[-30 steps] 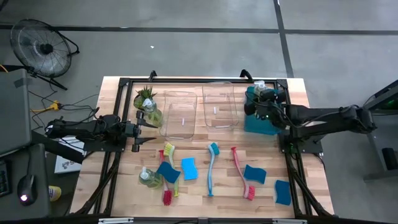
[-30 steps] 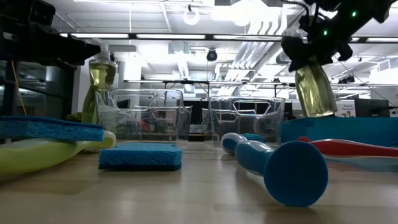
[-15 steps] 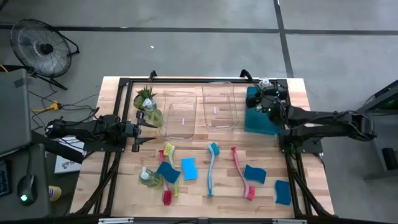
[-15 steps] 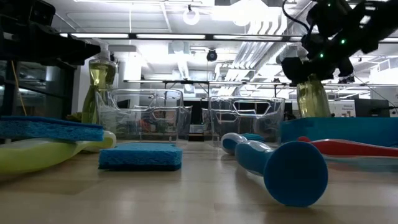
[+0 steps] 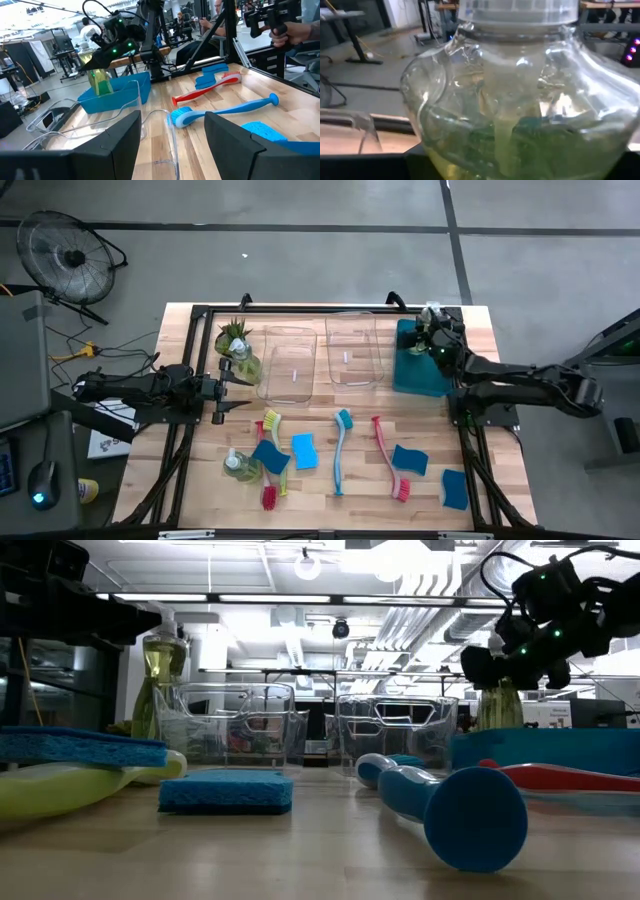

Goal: Pick & Place Kitchen Sink Supplies
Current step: Put the bottom right green dishwashing liquid dispenser into the blue bin

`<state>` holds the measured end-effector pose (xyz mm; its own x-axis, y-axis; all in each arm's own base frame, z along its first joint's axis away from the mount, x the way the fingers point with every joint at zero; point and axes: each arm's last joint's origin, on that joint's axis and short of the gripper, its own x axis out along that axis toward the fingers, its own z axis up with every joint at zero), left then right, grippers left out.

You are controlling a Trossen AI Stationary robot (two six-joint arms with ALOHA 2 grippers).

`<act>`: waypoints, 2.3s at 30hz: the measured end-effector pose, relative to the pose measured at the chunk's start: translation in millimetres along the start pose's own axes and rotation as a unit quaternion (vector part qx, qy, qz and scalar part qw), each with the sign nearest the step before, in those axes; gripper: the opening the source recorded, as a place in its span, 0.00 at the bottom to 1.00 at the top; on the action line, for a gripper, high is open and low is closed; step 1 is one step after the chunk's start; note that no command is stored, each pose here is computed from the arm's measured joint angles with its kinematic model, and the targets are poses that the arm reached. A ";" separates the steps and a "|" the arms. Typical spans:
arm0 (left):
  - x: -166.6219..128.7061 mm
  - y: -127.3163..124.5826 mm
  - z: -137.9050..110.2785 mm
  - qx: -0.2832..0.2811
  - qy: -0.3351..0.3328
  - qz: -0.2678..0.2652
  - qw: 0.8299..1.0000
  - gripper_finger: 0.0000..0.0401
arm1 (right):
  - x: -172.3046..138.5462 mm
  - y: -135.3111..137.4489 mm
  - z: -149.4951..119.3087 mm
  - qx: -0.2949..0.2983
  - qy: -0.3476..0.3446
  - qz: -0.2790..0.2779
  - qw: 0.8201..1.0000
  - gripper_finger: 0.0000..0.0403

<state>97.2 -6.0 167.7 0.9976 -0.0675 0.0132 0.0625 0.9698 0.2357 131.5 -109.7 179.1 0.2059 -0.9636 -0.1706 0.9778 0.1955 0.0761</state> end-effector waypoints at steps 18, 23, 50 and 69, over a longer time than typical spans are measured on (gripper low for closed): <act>0.0 0.0 0.0 0.000 0.000 0.000 1.000 0.53 | 17.1 -5.7 -1.5 -0.069 0.020 0.121 0.990 0.44; 0.0 0.0 -0.1 0.000 0.000 0.000 1.000 0.53 | 22.2 -5.7 -5.4 -0.072 0.028 0.121 0.990 0.44; 0.0 0.0 -0.1 0.000 0.000 0.000 1.000 0.53 | 26.1 -4.4 -10.3 -0.061 0.044 0.138 0.988 0.56; 0.0 0.0 -0.1 0.000 0.000 0.000 1.000 0.53 | 25.8 -4.0 -10.9 -0.059 0.049 0.146 0.986 0.67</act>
<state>97.2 -6.0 167.5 0.9977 -0.0671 0.0128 0.0622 0.9697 0.2361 133.4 -133.3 163.6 0.4771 -0.8419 -0.2521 0.8726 0.4881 0.0212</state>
